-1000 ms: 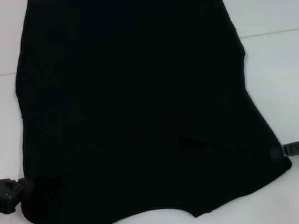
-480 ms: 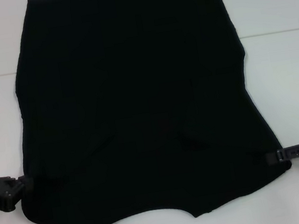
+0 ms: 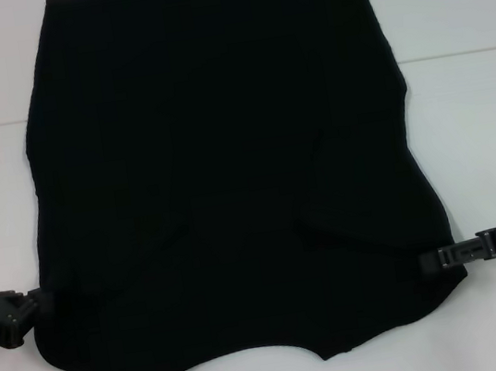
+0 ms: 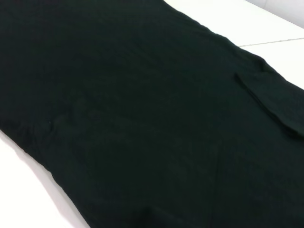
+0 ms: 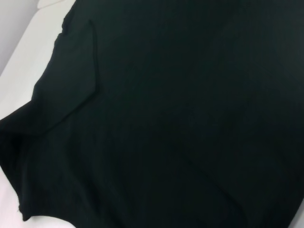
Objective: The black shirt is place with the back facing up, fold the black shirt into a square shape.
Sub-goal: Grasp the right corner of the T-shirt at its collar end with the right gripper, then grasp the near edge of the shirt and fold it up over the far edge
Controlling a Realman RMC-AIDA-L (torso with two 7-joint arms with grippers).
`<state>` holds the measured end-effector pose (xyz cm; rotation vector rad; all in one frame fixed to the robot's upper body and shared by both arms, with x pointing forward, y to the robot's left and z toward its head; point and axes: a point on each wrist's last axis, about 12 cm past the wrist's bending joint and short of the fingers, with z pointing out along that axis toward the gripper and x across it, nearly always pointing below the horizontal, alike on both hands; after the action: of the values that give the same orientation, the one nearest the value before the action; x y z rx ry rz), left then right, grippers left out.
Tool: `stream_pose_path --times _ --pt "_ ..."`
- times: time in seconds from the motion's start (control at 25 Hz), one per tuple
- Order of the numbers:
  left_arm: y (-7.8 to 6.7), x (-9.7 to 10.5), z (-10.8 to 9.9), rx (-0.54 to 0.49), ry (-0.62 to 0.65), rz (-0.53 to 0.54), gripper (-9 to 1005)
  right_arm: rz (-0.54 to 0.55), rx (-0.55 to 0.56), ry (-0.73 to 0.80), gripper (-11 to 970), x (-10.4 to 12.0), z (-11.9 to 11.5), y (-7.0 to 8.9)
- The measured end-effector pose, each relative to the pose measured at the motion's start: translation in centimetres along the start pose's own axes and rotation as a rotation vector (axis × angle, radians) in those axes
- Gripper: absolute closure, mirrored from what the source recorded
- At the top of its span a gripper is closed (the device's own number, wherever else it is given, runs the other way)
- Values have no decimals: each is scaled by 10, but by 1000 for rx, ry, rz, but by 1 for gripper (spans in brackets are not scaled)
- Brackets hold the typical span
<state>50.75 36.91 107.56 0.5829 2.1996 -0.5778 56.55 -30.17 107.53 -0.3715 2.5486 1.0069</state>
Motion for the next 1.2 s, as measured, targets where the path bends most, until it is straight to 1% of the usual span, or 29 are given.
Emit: stream_pose_path --times 0.32,0.52,0.76,0.88,1.08,1.2 --pt "0 1 0 -2 1 -1 976 -16 -8 6 142 -3 3 4" --pt "-1 1 0 -1 0 -3 975 -39 -7 33 241 -4 7 7" --pt "-1 0 1 1 0 0 975 -41 -5 33 359 -4 9 8" --pt "-1 0 1 1 0 1 975 -36 -4 31 577 -3 8 7" --pt "-1 0 2 5 -3 -4 975 -34 -2 17 815 -2 7 5" --pt "-3 0 3 19 -8 -14 975 -42 -4 0 864 -3 7 5"
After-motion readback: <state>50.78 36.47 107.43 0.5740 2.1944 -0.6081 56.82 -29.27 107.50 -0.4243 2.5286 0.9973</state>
